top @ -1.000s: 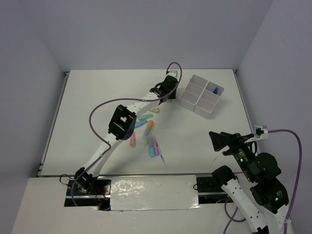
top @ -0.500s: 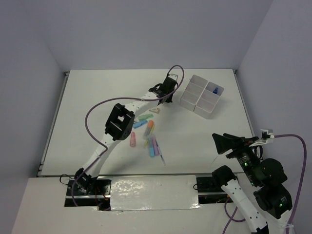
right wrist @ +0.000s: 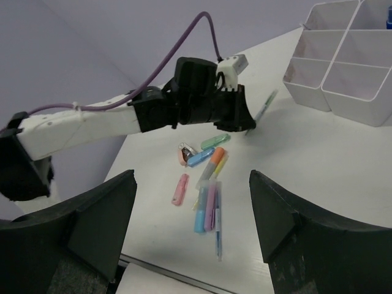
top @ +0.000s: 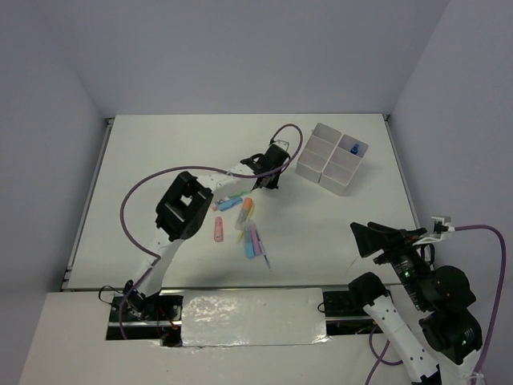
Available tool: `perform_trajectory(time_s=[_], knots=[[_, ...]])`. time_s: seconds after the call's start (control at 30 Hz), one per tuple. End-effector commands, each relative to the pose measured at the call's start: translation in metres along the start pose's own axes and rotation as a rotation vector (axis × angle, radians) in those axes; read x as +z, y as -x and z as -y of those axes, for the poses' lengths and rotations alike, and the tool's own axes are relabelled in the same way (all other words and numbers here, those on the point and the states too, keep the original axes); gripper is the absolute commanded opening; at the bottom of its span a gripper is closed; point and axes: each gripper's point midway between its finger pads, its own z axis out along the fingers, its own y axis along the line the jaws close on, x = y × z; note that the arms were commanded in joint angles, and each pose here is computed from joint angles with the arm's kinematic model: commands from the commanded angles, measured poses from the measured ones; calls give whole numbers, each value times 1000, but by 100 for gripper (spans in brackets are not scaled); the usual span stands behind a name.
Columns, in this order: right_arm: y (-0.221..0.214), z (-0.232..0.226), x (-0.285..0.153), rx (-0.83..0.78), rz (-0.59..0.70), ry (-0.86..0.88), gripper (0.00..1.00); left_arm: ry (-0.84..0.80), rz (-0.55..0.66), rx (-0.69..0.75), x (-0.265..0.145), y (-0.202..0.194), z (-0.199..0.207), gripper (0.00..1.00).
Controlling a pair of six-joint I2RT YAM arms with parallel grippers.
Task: Sort the stationery into containers
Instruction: Pick up the pen from the center of the board, then place the pen in the storage box.
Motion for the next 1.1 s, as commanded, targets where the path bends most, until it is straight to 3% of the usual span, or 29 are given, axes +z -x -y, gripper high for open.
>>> perform_trajectory(time_s=[0.0, 0.07, 0.2, 0.43, 0.57, 0.67, 1.07], knots=[[-11, 6, 10, -27, -47, -27, 82, 30, -152, -3, -20, -65, -11, 0], [-25, 14, 31, -31, -98, -73, 82, -13, -64, -31, -40, -41, 0, 0], [-58, 36, 74, -3, -176, -184, 82, -25, -3, -46, -68, -34, 4, 0], [-97, 54, 128, 86, -171, -209, 81, -98, 105, -62, -123, -16, 20, 0], [-103, 47, 153, 121, -161, -171, 82, -132, 119, -71, -143, -19, 22, 0], [-128, 47, 173, 139, -241, -162, 82, -181, 132, -91, -156, -21, 28, 0], [-164, 26, 223, 200, -354, -65, 77, -335, 213, -73, -212, -24, 69, 0]])
